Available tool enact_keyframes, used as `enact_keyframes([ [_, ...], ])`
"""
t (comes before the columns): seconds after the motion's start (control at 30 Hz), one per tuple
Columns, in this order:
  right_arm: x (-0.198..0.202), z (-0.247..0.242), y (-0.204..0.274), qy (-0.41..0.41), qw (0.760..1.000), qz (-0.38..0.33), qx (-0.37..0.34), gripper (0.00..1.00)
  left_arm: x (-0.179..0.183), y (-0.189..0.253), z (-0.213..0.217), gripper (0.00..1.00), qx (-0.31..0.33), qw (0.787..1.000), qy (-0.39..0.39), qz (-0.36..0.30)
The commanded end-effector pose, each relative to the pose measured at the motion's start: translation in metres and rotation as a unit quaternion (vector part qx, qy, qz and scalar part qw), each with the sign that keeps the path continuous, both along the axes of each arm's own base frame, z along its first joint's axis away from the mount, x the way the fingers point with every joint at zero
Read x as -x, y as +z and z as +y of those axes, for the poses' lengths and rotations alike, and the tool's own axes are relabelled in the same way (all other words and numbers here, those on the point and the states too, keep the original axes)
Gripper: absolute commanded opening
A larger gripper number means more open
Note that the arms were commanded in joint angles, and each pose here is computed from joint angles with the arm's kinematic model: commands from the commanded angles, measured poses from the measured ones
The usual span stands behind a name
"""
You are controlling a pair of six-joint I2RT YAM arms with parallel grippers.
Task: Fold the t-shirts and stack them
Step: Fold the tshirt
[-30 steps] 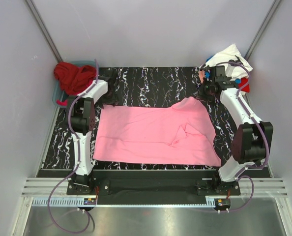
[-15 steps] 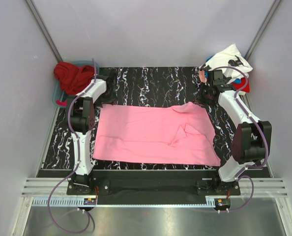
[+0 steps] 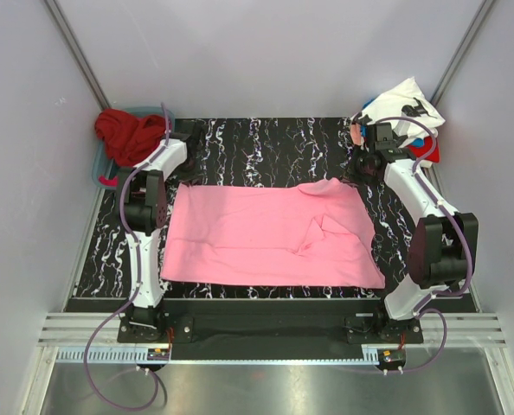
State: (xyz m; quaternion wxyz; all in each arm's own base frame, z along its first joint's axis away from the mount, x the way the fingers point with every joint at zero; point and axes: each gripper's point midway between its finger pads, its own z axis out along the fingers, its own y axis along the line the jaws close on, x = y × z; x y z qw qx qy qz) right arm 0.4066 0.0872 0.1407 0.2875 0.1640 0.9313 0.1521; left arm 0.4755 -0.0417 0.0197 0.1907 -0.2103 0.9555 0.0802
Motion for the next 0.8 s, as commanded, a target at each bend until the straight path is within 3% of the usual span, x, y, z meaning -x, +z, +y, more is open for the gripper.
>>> enact_keyframes([
  [0.0, -0.006, 0.004, 0.016, 0.007, 0.999, -0.031, 0.001, 0.00, -0.005, -0.006, 0.005, 0.12, -0.003, 1.000, 0.002, -0.001],
  [0.1, -0.007, 0.001, 0.014, 0.003, 1.000, -0.028, 0.007, 0.00, -0.003, -0.004, 0.004, 0.03, 0.000, 1.000, -0.002, 0.001],
  [0.47, -0.050, -0.004, 0.047, 0.006, 0.997, -0.066, 0.035, 0.00, 0.005, 0.046, 0.003, 0.00, 0.005, 1.000, -0.022, -0.016],
  [0.63, -0.039, -0.009, 0.051, 0.006, 0.998, -0.053, 0.045, 0.00, 0.025, 0.060, 0.003, 0.00, 0.009, 0.999, -0.031, -0.010],
  [0.77, -0.002, -0.003, 0.055, 0.007, 0.998, -0.063, 0.013, 0.00, 0.047, 0.068, -0.002, 0.00, 0.019, 0.999, -0.034, -0.024],
])
